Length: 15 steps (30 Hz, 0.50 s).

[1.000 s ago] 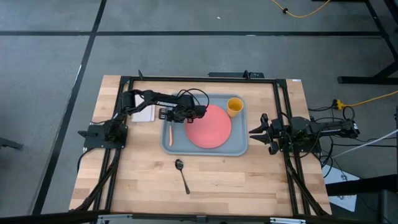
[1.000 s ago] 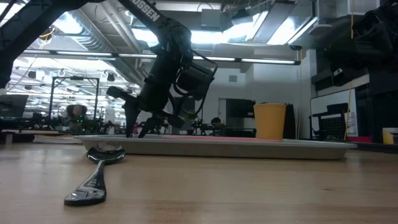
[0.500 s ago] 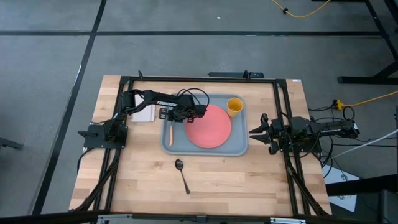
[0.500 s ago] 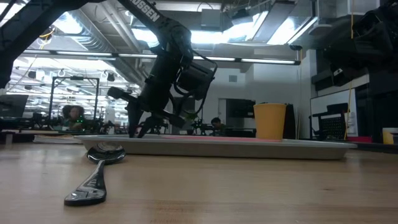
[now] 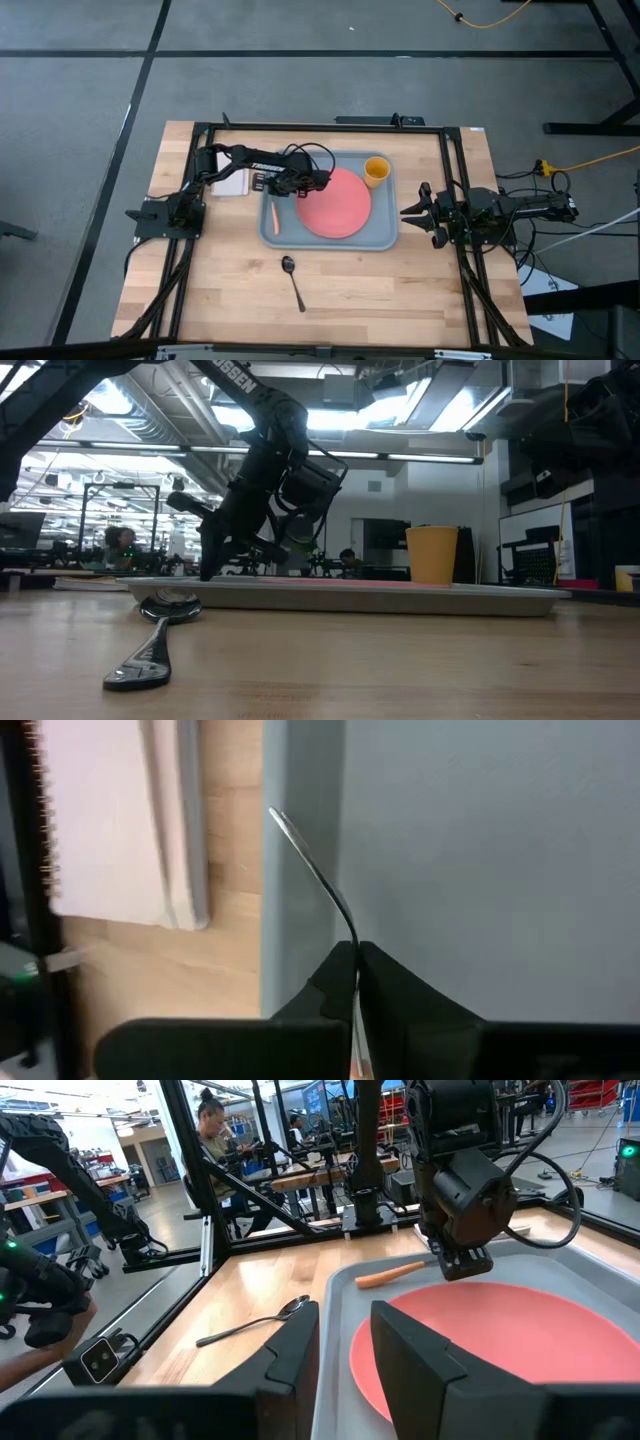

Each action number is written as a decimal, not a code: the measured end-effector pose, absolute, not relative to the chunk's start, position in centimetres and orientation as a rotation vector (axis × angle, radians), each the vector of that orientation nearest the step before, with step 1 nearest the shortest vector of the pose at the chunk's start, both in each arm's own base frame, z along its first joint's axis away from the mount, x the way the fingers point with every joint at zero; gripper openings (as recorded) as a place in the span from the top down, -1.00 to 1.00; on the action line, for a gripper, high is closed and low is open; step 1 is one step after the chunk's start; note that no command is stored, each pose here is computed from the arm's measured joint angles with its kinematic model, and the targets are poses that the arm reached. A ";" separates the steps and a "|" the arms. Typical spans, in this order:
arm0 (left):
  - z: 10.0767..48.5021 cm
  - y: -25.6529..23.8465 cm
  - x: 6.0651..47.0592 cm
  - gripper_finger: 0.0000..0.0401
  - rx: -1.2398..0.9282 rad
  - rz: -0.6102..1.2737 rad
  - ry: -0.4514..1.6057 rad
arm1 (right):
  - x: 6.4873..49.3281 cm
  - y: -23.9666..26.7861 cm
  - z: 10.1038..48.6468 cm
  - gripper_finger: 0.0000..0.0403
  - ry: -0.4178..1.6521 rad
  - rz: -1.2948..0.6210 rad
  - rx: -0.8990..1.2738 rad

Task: Pick and place plate/cup/fork/spoon on tray
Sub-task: Put the fork on the serving tray

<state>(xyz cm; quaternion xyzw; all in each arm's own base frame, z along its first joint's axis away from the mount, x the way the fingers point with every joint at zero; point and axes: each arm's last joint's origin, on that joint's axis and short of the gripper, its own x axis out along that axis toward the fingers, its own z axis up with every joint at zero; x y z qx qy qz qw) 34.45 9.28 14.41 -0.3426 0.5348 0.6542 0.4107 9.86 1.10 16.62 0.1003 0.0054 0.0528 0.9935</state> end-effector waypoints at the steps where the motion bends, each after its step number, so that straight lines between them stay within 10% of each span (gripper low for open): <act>1: 14.4 9.3 34.4 0.99 -0.859 1.651 1.352 | 9.9 1.1 16.6 0.51 0.011 0.106 0.201; 15: 14.3 9.2 34.8 0.86 -0.840 1.634 1.308 | 9.9 1.1 16.6 0.51 0.011 0.106 0.201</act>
